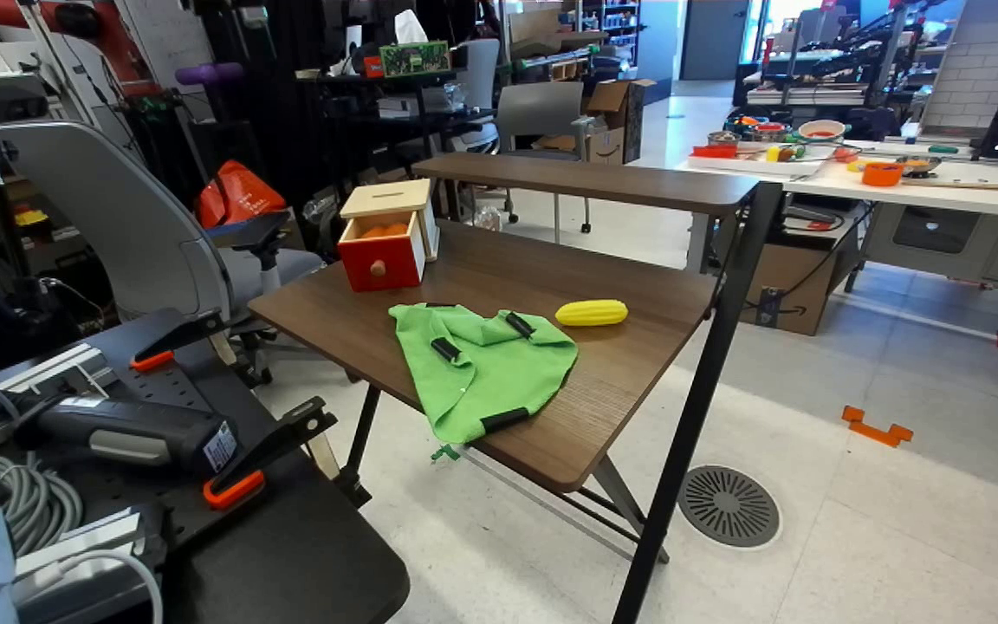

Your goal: Slide the green cloth backward

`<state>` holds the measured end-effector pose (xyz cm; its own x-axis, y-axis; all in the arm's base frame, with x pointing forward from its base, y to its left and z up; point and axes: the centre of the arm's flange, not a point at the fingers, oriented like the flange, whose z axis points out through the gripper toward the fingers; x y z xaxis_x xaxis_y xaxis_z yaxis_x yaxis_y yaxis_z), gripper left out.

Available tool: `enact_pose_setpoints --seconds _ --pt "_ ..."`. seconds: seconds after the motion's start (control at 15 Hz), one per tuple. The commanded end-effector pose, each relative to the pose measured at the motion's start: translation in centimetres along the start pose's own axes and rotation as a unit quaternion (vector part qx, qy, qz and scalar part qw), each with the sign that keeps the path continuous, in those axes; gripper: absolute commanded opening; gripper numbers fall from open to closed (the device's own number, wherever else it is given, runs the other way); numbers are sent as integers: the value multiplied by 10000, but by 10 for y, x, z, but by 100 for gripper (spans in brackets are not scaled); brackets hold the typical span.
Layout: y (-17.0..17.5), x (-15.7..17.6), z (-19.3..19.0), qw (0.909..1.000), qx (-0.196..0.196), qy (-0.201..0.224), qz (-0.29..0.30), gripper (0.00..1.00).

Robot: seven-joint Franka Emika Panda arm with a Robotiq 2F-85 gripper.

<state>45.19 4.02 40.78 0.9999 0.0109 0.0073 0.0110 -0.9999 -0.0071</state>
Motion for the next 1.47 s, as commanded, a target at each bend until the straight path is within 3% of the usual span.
enact_pose_setpoints --seconds 0.0,0.2,0.8,1.4 --pt "14 27 45 9986 -346 353 195 100" --pt "34 46 89 9962 -546 577 368 100" --pt "103 71 223 9902 -723 279 1162 100" --pt "104 86 311 9822 -919 29 1639 100"
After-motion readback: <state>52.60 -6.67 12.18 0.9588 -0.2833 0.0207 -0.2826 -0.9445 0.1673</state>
